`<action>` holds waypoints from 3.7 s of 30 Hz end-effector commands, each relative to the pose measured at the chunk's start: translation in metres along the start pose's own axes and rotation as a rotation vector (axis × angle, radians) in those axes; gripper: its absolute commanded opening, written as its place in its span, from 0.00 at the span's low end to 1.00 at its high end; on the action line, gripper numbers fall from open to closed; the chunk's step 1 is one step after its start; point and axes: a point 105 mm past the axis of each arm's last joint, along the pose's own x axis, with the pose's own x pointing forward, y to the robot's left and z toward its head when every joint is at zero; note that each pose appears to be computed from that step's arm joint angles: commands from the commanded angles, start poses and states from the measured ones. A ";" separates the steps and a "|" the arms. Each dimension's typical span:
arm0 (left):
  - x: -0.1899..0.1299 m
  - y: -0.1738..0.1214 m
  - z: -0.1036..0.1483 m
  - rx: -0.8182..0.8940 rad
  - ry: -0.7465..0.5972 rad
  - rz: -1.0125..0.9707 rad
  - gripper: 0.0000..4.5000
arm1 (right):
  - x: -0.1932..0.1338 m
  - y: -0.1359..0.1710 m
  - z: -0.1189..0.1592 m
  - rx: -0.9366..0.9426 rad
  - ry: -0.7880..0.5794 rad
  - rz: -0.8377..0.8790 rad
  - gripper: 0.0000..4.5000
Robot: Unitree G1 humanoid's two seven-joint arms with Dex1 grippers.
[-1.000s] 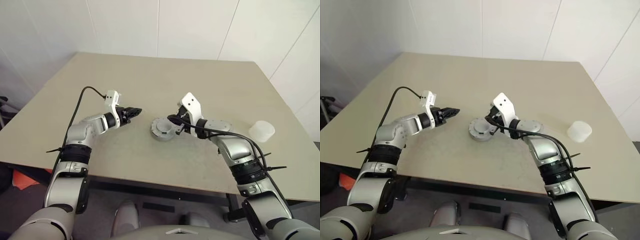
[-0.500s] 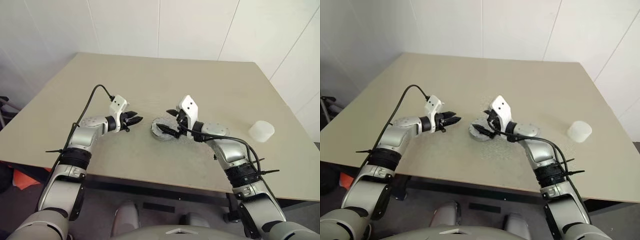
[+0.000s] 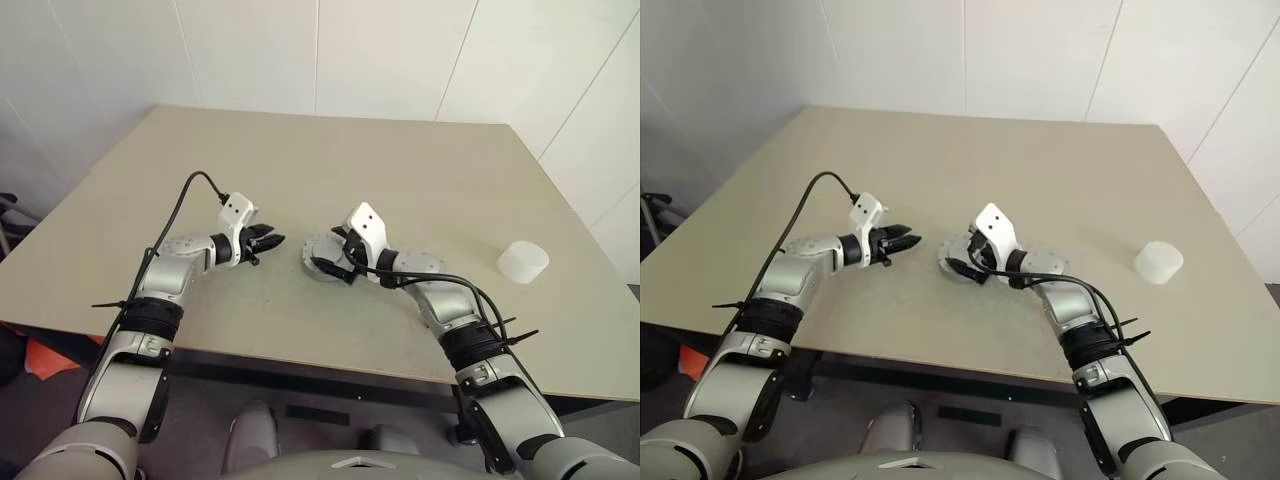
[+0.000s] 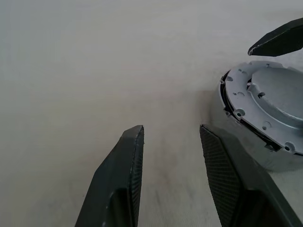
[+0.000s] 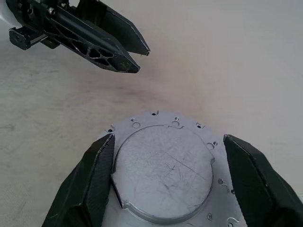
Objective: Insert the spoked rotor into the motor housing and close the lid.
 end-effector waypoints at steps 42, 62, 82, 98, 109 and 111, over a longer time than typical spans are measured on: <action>0.000 0.009 0.014 0.015 -0.046 0.065 0.44 | -0.002 -0.006 -0.011 0.041 0.061 0.014 0.70; 0.014 -0.018 0.036 -0.200 -0.125 -0.041 0.44 | -0.008 -0.001 -0.052 0.092 0.260 0.021 0.70; 0.041 -0.049 0.020 -0.462 -0.006 -0.136 0.00 | -0.011 -0.002 -0.056 0.067 0.280 0.005 0.70; 0.040 -0.062 -0.007 -0.561 0.191 -0.178 0.00 | -0.015 -0.004 -0.051 0.117 0.269 0.012 0.70; 0.039 -0.068 -0.006 -0.571 0.208 -0.211 0.00 | -0.017 -0.001 0.008 -0.037 0.094 0.063 0.99; 0.039 -0.069 -0.006 -0.571 0.209 -0.216 0.00 | -0.020 -0.005 0.020 -0.038 0.064 0.048 0.99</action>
